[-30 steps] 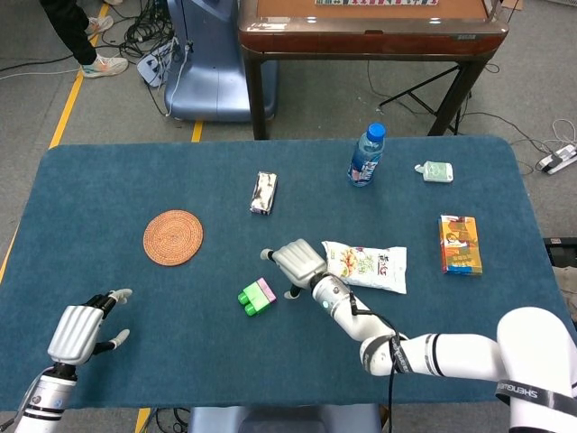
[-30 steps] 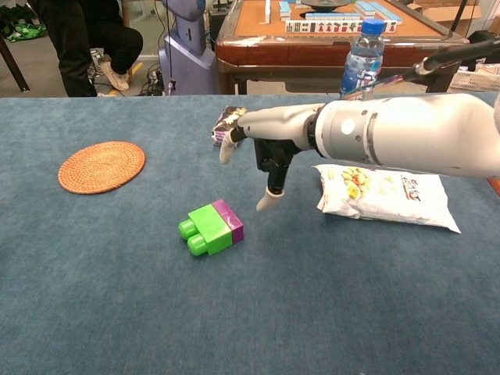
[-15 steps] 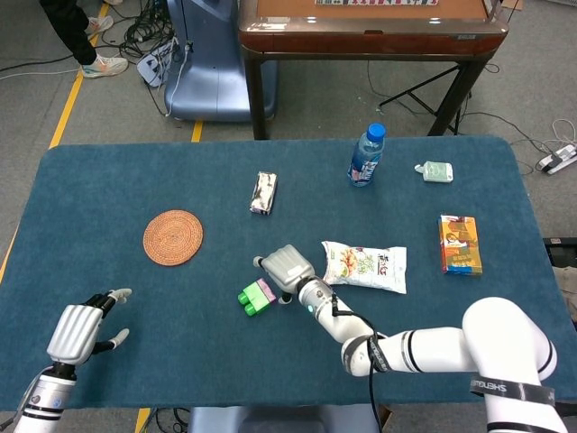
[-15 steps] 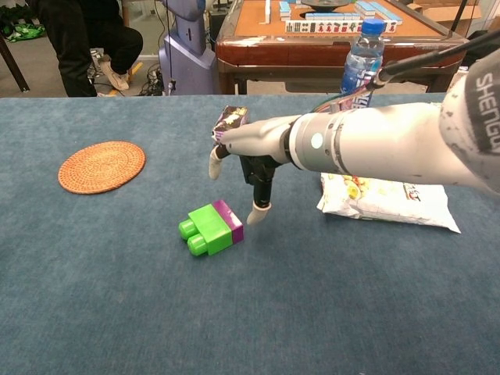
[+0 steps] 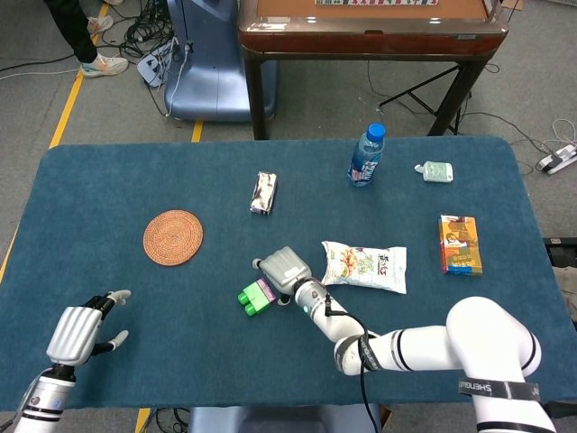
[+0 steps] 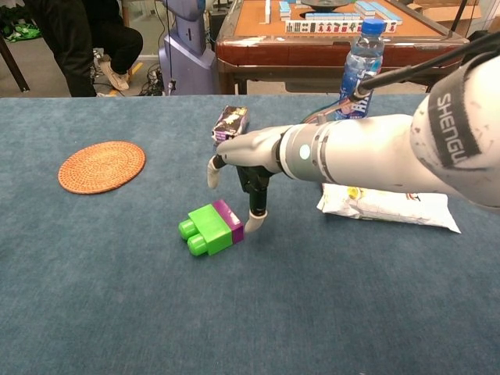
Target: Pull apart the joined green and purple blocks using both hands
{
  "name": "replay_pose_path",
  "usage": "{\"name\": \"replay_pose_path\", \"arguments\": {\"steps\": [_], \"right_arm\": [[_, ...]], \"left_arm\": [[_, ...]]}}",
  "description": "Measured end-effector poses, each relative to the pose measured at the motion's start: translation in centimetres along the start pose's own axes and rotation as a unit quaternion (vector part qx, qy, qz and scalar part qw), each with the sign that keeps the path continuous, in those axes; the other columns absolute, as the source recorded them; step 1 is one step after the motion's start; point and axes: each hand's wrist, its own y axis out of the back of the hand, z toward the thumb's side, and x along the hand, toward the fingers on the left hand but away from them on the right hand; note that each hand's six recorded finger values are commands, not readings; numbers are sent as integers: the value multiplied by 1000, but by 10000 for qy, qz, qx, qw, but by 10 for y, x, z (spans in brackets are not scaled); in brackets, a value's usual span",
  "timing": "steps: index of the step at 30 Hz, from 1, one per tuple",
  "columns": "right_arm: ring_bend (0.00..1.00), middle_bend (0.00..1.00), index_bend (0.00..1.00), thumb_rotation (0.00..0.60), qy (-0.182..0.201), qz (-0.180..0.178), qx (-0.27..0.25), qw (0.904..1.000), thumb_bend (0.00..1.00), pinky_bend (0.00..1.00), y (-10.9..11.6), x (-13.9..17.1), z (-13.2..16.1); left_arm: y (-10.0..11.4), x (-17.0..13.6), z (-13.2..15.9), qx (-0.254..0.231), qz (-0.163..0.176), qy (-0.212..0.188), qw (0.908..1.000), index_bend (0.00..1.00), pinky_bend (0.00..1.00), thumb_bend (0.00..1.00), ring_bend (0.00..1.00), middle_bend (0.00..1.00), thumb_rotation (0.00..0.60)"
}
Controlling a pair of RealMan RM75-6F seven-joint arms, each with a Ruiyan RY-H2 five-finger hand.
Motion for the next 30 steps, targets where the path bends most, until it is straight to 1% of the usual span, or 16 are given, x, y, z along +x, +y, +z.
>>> {"name": "replay_pose_path", "arguments": {"steps": [23, 30], "right_arm": [[1000, 980, 209, 600, 73, 100, 11, 9999, 0, 1000, -5, -7, 5], [1000, 982, 246, 600, 48, 127, 15, 9999, 0, 1000, -7, -8, 4]], "left_arm": [[-6, -3, -3, -7, -89, 29, 10000, 307, 691, 230, 416, 377, 600], [-7, -3, -2, -16, -95, 31, 9999, 306, 691, 230, 416, 377, 600]]}}
